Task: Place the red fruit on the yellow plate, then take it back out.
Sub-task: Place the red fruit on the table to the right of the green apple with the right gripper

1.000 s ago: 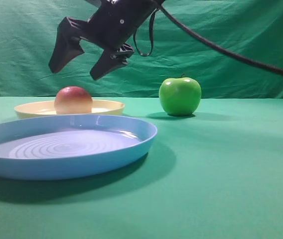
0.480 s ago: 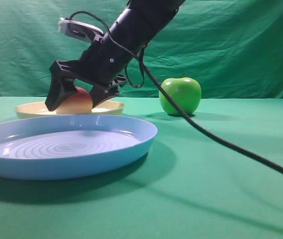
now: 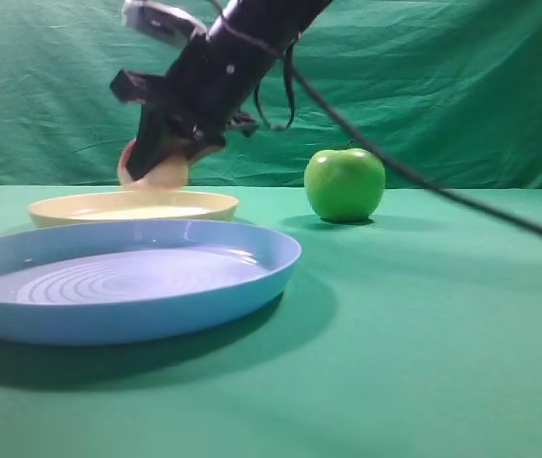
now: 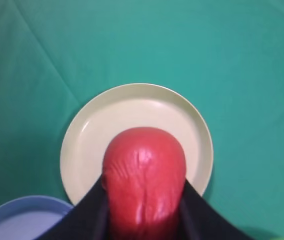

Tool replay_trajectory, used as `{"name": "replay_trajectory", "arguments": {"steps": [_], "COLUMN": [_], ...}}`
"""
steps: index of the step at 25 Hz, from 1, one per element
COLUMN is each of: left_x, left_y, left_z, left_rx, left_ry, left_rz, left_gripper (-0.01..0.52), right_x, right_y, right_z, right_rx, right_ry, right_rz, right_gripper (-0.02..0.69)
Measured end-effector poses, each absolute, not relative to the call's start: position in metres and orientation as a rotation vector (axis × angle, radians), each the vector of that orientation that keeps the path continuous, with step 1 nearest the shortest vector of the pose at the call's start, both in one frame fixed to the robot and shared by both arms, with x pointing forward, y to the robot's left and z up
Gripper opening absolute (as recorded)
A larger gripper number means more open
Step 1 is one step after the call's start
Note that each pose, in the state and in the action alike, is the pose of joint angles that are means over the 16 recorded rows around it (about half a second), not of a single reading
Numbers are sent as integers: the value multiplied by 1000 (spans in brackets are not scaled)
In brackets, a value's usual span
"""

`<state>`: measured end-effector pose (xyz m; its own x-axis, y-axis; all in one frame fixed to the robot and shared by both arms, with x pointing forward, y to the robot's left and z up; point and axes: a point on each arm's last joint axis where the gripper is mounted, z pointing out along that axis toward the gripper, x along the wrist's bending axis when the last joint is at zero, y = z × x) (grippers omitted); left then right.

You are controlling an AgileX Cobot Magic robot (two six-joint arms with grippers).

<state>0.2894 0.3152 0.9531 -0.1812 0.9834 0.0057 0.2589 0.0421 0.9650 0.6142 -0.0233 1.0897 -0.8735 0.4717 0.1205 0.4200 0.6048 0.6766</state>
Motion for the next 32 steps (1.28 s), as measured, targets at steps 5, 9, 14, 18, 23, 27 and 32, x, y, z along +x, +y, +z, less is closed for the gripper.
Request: {"name": "replay_trajectory", "arguments": {"steps": [5, 9, 14, 18, 23, 27, 32], "left_x": [289, 289, 289, 289, 289, 289, 289], "left_y": [315, 315, 315, 315, 315, 315, 315], "left_z": [953, 953, 953, 953, 953, 953, 953], "left_rx": [1297, 1297, 1297, 1297, 1297, 1297, 1297], "left_ry": [1551, 1551, 1551, 1551, 1551, 1551, 1551], "left_rz": [1192, 1192, 1192, 1192, 1192, 1192, 1192], "left_gripper": [0, 0, 0, 0, 0, 0, 0], "right_x": [592, 569, 538, 513, 487, 473, 468], "right_y": [-78, -118, -159, -186, -211, -225, -234], "right_z": [1143, 1161, 1150, 1116, 1061, 1020, 983], "right_rx": [906, 1034, 1187, 1301, 1433, 1521, 1594], "right_ry": [2690, 2629, 2543, 2482, 2411, 2363, 2319], "right_rz": [1067, 1007, 935, 881, 814, 763, 709], "right_gripper": [195, 195, 195, 195, 195, 195, 195]}}
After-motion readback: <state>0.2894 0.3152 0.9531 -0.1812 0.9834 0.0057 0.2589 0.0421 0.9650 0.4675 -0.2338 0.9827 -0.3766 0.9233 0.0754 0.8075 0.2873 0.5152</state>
